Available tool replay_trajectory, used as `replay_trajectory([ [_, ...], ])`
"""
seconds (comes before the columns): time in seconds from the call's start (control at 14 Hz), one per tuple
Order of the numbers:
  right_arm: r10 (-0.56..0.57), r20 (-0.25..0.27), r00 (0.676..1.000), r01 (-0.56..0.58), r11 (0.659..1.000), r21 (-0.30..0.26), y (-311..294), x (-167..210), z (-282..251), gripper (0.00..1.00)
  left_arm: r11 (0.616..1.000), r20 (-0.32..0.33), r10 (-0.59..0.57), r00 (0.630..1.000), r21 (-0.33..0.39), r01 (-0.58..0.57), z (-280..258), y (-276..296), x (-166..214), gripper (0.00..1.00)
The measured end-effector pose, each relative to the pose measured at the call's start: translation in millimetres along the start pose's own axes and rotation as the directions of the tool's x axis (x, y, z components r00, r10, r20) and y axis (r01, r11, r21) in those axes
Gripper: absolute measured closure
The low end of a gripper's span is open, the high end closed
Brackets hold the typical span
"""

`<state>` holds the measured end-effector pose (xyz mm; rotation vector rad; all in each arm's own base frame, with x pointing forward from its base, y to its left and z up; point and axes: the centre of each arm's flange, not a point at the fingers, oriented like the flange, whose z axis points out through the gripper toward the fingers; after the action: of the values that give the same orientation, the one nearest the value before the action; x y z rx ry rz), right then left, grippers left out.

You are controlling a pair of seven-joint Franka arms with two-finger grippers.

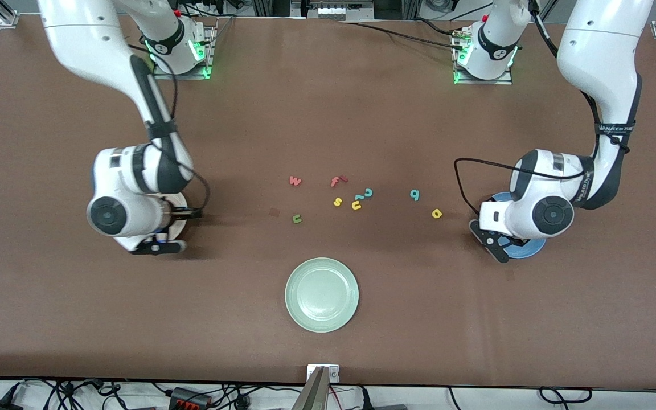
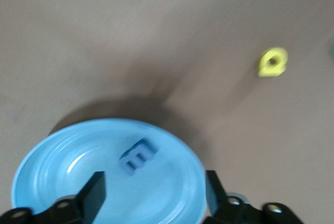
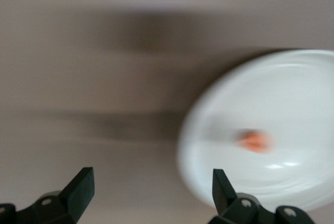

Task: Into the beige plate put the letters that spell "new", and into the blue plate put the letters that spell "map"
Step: 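Grasp the d with the left gripper while the right gripper grasps the u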

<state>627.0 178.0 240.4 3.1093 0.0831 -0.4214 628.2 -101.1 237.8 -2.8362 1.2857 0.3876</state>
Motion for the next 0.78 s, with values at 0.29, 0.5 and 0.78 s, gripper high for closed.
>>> replay_trajectory([
  [0.29, -0.003, -0.107, 0.994, 0.006, 1.0, 0.023, -97.4, -14.7, 1.4, 0.01, 0.987, -0.044, -0.159, 0.986, -0.013, 0.158, -0.9, 60.2, 39.8, 0.0],
  [0.5, -0.04, -0.18, 0.983, 0.044, 0.999, 0.02, -132.3, -12.2, 7.3, 0.1, 0.989, -0.151, -0.144, 0.978, 0.006, 0.147, 39.9, 83.5, 46.0, 0.0],
  [0.78, -0.056, -0.21, 0.976, 0.06, 0.998, 0.009, -184.6, -10.3, 18.0, 0.17, 0.993, -0.167, -0.112, 0.98, 0.002, 0.114, 76.6, 109.1, 44.7, 0.0],
])
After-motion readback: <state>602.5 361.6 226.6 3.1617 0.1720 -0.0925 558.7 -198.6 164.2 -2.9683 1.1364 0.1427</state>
